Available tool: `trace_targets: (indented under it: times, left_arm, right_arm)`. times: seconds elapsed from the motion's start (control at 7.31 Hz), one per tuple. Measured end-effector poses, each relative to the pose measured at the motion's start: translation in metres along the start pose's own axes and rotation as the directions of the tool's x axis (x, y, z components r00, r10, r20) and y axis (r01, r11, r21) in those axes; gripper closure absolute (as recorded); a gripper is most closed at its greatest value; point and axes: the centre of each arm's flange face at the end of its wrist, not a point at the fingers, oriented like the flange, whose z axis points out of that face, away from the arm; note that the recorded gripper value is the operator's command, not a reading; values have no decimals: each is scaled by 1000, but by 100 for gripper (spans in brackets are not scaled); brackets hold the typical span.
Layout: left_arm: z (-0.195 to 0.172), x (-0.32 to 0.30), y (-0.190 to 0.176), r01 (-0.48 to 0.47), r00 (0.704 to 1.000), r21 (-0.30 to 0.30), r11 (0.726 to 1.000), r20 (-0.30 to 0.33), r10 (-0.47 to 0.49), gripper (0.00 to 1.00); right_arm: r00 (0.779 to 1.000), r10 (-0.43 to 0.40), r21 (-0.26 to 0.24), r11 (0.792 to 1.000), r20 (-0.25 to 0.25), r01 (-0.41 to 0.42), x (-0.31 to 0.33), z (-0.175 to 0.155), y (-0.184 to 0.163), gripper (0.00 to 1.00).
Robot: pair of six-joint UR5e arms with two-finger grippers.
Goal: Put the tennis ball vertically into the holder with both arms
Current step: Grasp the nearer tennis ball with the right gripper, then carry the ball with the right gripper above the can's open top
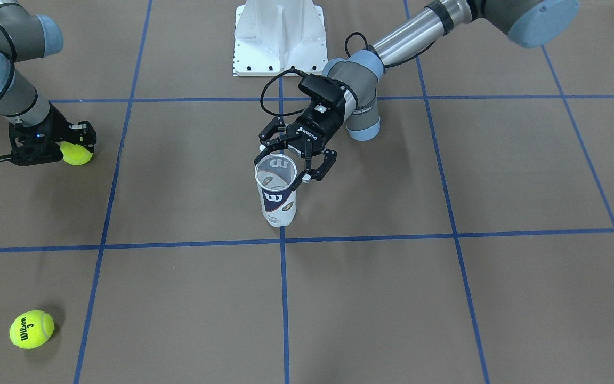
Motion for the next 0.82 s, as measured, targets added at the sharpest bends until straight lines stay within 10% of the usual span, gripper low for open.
trace_targets:
  times: [0.82]
  left_arm:
    - [-2, 5, 1, 4, 1000, -2, 1000, -4, -4, 18]
  right_arm:
    - [982, 143, 51, 987, 120, -150, -172, -128, -92, 100]
